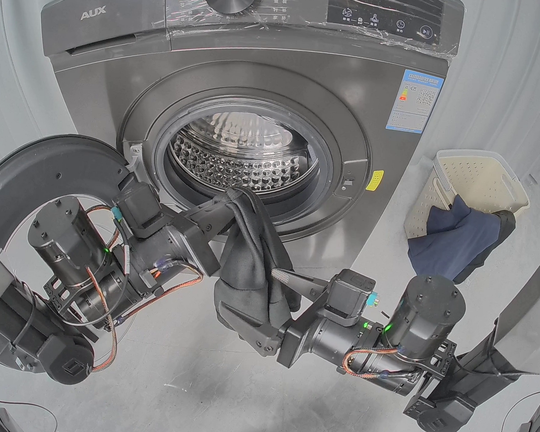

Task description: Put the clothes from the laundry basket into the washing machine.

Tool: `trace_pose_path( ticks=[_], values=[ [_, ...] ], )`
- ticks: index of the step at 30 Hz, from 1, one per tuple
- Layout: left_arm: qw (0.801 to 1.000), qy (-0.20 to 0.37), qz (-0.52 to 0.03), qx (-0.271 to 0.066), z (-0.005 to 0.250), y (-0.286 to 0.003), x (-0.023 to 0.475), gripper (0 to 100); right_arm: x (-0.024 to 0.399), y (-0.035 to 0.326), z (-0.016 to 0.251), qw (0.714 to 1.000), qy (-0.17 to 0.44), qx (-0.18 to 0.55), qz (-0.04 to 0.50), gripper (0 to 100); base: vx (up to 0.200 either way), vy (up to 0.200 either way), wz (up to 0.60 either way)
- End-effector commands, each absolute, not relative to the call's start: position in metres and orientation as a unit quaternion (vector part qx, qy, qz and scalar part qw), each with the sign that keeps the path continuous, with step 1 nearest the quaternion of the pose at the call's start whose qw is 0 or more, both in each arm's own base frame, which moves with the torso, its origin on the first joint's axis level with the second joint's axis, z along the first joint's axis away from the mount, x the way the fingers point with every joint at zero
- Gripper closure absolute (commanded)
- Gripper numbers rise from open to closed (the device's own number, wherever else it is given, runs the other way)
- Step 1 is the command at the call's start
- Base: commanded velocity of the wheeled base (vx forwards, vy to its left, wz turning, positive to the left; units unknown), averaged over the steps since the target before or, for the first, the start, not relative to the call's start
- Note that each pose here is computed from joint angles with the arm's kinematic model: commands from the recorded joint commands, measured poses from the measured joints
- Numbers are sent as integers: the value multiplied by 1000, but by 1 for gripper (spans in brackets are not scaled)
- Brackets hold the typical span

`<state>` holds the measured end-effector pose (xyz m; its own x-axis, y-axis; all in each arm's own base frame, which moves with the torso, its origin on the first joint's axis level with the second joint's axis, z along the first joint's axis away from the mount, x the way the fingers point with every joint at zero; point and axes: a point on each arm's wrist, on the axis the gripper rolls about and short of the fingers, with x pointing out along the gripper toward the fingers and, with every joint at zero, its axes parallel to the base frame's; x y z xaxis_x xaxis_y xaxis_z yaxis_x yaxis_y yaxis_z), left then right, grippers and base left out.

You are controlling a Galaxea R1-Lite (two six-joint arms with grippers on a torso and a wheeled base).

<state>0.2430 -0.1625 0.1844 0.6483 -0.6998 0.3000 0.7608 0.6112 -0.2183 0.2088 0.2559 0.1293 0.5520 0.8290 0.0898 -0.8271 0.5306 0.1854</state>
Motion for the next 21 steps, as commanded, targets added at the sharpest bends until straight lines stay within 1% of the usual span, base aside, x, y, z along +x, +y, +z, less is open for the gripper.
trace_pose_path(
  ticks=[1,10,17,21],
  values=[
    [892,-95,-409,-165,186,-162,242,100,211,261,123,874,11,101,476,0,0,0,0],
    [893,-94,-409,-164,185,-162,242,100,214,271,119,871,10,102,480,0,0,0,0],
    [892,-96,-410,-165,186,-163,242,100,236,290,96,876,17,96,473,0,0,0,0],
    [892,-96,-410,-165,186,-162,242,100,238,296,98,873,8,101,477,0,0,0,0]
  ],
)
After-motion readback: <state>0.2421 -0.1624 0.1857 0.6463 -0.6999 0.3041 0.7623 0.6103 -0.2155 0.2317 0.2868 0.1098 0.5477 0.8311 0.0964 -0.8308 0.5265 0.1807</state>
